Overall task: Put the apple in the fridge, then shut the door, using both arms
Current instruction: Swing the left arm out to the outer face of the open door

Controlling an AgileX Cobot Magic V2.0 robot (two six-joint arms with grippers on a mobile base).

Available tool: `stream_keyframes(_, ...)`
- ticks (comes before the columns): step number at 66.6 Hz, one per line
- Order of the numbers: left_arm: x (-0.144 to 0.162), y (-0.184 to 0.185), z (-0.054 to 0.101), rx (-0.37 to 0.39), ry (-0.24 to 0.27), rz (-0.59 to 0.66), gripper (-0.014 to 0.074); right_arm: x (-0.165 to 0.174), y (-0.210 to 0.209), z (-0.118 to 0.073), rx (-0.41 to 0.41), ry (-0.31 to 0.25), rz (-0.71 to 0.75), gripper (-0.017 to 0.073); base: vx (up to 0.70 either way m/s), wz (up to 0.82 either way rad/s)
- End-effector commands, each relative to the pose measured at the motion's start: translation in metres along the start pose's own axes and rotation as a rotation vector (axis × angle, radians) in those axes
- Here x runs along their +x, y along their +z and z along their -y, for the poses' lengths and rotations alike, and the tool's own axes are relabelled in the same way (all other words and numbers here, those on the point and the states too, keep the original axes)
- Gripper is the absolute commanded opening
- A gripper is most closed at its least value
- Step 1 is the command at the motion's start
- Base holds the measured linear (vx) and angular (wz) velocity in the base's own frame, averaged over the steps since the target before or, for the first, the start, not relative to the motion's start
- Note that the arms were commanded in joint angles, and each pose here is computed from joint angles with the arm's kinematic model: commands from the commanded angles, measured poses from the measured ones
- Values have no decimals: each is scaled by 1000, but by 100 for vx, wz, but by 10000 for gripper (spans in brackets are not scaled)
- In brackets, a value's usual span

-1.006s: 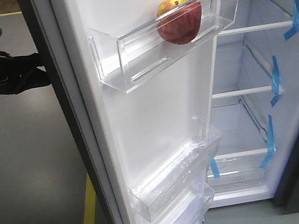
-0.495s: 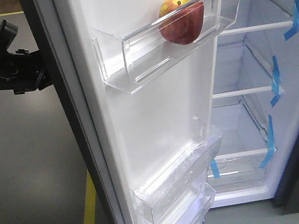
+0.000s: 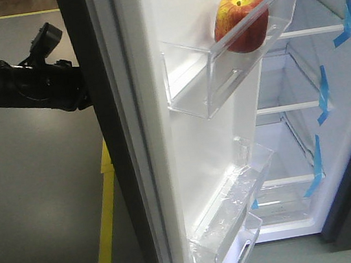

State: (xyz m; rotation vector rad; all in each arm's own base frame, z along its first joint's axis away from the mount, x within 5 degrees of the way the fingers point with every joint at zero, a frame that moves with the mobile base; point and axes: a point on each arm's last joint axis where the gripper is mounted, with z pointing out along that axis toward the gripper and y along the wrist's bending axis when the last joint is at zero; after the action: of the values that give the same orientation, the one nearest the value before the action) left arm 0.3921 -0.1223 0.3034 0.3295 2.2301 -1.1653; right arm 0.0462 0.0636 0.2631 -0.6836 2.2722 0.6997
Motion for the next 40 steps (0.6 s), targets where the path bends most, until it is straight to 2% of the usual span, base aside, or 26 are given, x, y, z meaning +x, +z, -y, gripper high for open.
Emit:
stream_keyframes(1, -9, -7, 40, 97, 50, 53, -6, -11, -4, -3, -13, -2, 71, 587, 0, 0)
stream_keyframes(28, 8, 28, 93, 262, 126, 27, -6, -11, -4, -3, -13, -2, 71, 587, 0, 0)
stream_keyframes(40, 18, 45, 117, 301, 150, 32, -6, -11, -4, -3, -13, -2, 71, 587, 0, 0)
